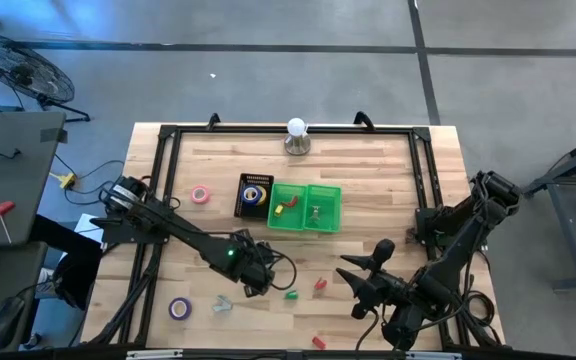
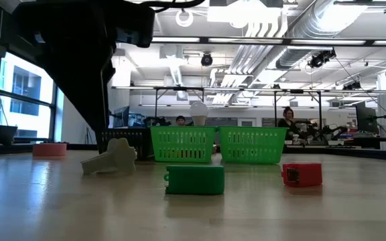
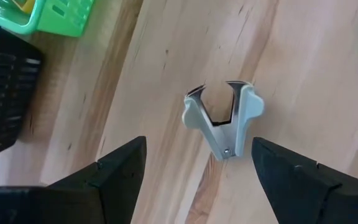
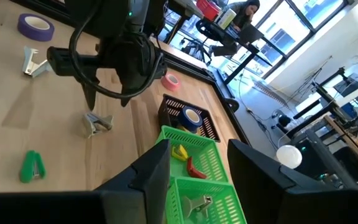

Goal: Pick and place Stapler, Stapler remover, tape
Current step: Put the gray staple remover into the right green bin

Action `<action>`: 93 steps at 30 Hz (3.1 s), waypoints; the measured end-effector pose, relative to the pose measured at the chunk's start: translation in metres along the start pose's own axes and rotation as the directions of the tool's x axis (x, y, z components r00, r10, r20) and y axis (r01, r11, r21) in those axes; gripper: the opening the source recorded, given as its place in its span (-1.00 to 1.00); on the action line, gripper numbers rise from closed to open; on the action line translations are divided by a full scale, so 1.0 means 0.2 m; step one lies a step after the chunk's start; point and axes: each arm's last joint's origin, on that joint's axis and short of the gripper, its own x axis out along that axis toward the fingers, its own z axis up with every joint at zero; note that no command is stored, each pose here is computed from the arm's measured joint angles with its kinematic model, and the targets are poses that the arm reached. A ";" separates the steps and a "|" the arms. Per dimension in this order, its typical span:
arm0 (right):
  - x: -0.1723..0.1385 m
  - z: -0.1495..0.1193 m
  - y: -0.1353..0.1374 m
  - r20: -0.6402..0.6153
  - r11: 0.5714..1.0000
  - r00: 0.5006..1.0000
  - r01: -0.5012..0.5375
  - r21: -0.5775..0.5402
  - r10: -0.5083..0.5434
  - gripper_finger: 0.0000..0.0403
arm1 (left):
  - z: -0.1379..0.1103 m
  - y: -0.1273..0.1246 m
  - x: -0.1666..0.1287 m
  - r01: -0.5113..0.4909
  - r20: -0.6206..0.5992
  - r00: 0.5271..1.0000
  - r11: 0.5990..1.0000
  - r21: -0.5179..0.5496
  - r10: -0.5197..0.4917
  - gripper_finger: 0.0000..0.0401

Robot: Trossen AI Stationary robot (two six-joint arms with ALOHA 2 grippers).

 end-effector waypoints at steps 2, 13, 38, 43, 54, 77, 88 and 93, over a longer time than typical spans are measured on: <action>0.00 0.00 0.00 0.000 1.000 1.000 0.000 0.001 0.000 -0.24 | -0.01 0.00 0.01 0.001 0.001 1.000 1.000 -0.002 -0.001 0.42; 0.00 0.00 0.00 -0.008 1.000 1.000 -0.019 0.013 0.019 -0.24 | -0.04 0.00 0.08 0.059 0.011 0.998 0.998 -0.032 -0.058 0.42; 0.00 -0.01 0.01 -0.019 0.999 0.999 -0.037 0.029 0.038 -0.24 | -0.06 -0.07 0.28 0.037 0.004 0.999 0.999 0.001 -0.037 0.42; 0.00 -0.01 0.01 -0.020 0.999 0.999 -0.038 0.028 0.039 -0.24 | -0.06 -0.08 0.30 0.026 0.008 1.000 1.000 0.003 -0.026 0.34; 0.00 -0.01 0.00 -0.021 0.999 0.999 -0.038 0.029 0.038 -0.24 | -0.07 -0.09 0.31 0.039 0.004 0.999 0.994 0.104 -0.039 -0.54; 0.00 0.02 0.01 0.002 0.997 0.999 -0.048 0.066 0.048 -0.24 | 0.26 -0.24 -0.29 -0.355 0.387 0.898 0.866 0.351 0.211 -0.54; -0.01 0.13 0.07 0.086 0.963 0.960 -0.269 0.023 0.267 -0.19 | 0.32 -0.30 -0.39 -0.386 0.508 0.847 0.838 0.386 0.157 -0.54; 0.03 0.14 0.06 0.074 0.957 0.956 -0.286 0.049 0.282 -0.02 | 0.34 -0.32 -0.40 -0.380 0.530 0.838 0.834 0.401 0.127 -0.54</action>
